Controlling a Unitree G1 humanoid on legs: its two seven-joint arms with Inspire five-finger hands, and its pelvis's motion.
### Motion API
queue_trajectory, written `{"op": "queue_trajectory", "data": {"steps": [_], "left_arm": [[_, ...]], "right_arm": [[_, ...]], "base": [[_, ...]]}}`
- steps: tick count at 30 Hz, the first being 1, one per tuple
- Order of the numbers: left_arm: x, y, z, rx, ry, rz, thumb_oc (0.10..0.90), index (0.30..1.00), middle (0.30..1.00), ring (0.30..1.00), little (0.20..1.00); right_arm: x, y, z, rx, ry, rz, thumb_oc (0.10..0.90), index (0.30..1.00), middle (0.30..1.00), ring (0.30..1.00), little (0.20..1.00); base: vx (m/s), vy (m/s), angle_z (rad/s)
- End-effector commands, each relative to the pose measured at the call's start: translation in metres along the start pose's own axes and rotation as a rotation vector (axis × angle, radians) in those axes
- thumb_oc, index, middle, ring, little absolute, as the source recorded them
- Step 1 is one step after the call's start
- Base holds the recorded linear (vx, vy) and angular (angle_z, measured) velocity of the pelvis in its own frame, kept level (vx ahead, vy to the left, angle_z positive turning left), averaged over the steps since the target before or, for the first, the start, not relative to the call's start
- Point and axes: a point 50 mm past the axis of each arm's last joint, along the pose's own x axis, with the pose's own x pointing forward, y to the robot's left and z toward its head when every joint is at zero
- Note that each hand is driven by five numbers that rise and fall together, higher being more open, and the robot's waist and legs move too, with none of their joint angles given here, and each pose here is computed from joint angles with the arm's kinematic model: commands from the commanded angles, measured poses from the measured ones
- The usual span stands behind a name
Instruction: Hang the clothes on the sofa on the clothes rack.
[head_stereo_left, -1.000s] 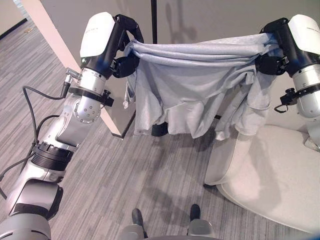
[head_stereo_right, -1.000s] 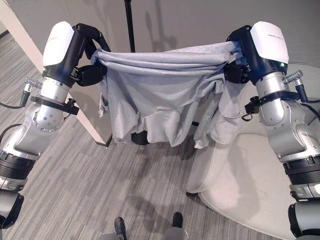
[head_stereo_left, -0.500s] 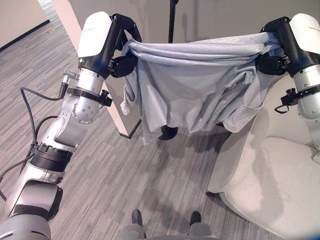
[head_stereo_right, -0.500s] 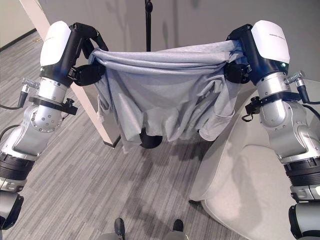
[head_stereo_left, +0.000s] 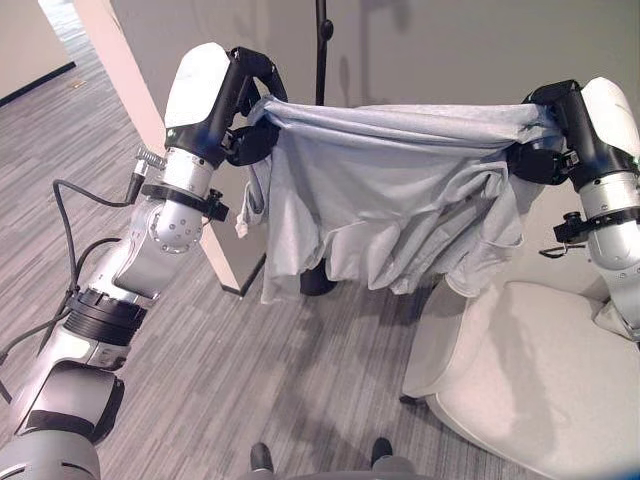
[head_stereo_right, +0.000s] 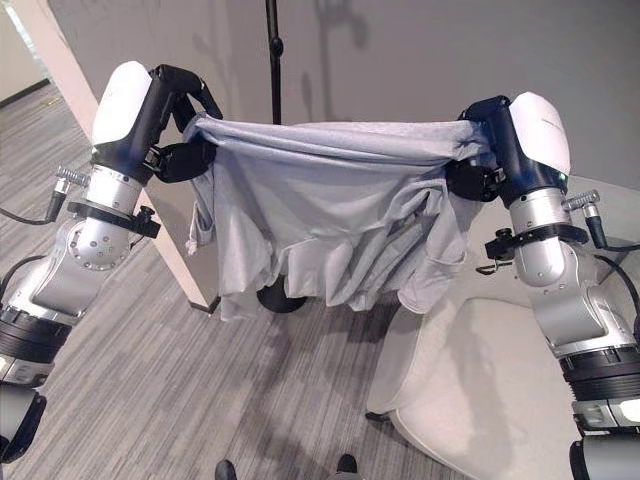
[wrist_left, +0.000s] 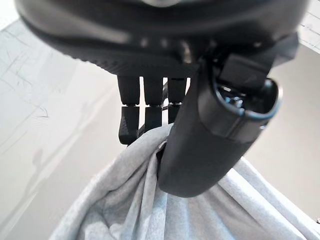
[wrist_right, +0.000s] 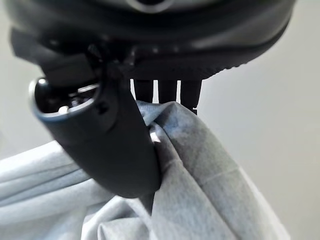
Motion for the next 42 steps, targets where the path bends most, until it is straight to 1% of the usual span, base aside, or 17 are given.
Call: {"op": "queue_trajectory", "data": {"steps": [1, 2, 3, 9, 11, 17, 19, 22, 24, 27, 35, 40, 42], "left_arm": [[0.023, 0.065, -0.006, 0.039, 0.006, 0.279, 0.4, 0.3, 0.3, 0.3, 0.3], [0.023, 0.071, -0.006, 0.051, 0.005, 0.297, 0.4, 0.3, 0.3, 0.3, 0.3], [0.023, 0.071, -0.006, 0.051, 0.006, 0.299, 0.4, 0.3, 0.3, 0.3, 0.3], [0.023, 0.085, -0.004, 0.039, -0.005, 0.352, 0.4, 0.3, 0.3, 0.3, 0.3], [0.022, 0.089, -0.006, 0.033, 0.007, 0.371, 0.4, 0.3, 0.3, 0.3, 0.3], [0.021, 0.086, -0.006, 0.045, 0.003, 0.365, 0.4, 0.3, 0.3, 0.3, 0.3], [0.02, 0.088, -0.006, 0.046, 0.005, 0.367, 0.4, 0.3, 0.3, 0.3, 0.3], [0.018, 0.084, -0.008, 0.053, 0.013, 0.364, 0.4, 0.3, 0.3, 0.3, 0.3], [0.02, 0.088, -0.006, 0.068, 0.005, 0.374, 0.4, 0.3, 0.3, 0.3, 0.3], [0.025, 0.093, -0.001, 0.076, -0.01, 0.401, 0.4, 0.3, 0.3, 0.3, 0.3], [0.032, 0.113, 0.012, 0.118, -0.073, 0.452, 0.4, 0.3, 0.3, 0.3, 0.3], [0.025, 0.117, 0.009, 0.14, -0.076, 0.476, 0.4, 0.3, 0.3, 0.3, 0.3], [0.024, 0.112, 0.005, 0.107, -0.057, 0.486, 0.4, 0.3, 0.3, 0.3, 0.3]], "right_arm": [[0.022, -0.067, 0.015, -0.069, -0.061, -0.282, 0.4, 0.3, 0.3, 0.3, 0.3], [0.028, -0.076, 0.027, -0.087, -0.113, -0.311, 0.4, 0.3, 0.3, 0.3, 0.3], [0.028, -0.076, 0.028, -0.087, -0.114, -0.311, 0.4, 0.3, 0.3, 0.3, 0.3], [0.037, -0.102, 0.048, -0.111, -0.188, -0.38, 0.4, 0.3, 0.3, 0.3, 0.3], [0.038, -0.105, 0.046, -0.113, -0.176, -0.384, 0.4, 0.3, 0.3, 0.3, 0.3], [0.041, -0.112, 0.051, -0.123, -0.195, -0.422, 0.4, 0.3, 0.3, 0.3, 0.3], [0.046, -0.108, 0.055, -0.12, -0.205, -0.408, 0.4, 0.3, 0.3, 0.3, 0.3], [0.058, -0.104, 0.079, -0.117, -0.276, -0.41, 0.4, 0.3, 0.3, 0.3, 0.3], [0.061, -0.105, 0.084, -0.118, -0.287, -0.413, 0.4, 0.3, 0.3, 0.3, 0.3], [0.06, -0.111, 0.09, -0.119, -0.312, -0.446, 0.4, 0.3, 0.3, 0.3, 0.3], [0.059, -0.122, 0.098, -0.118, -0.344, -0.491, 0.4, 0.3, 0.3, 0.3, 0.3], [0.055, -0.128, 0.086, -0.149, -0.296, -0.501, 0.4, 0.3, 0.3, 0.3, 0.3], [0.054, -0.128, 0.083, -0.124, -0.293, -0.493, 0.4, 0.3, 0.3, 0.3, 0.3]], "base": [[0.07, -0.177, -0.04], [0.05, -0.15, -0.06], [0.03, -0.19, -0.16], [0.03, -0.215, -0.15], [0.16, -0.163, 0.07], [0.29, 0.042, 0.32], [0.48, 0.064, 0.32], [0.78, 0.251, -1.18], [0.45, 0.257, -0.97], [0.19, 0.173, -0.04], [0.12, -0.027, 0.19], [0.13, -0.249, -0.17], [0.18, -0.19, 0.34]]}}
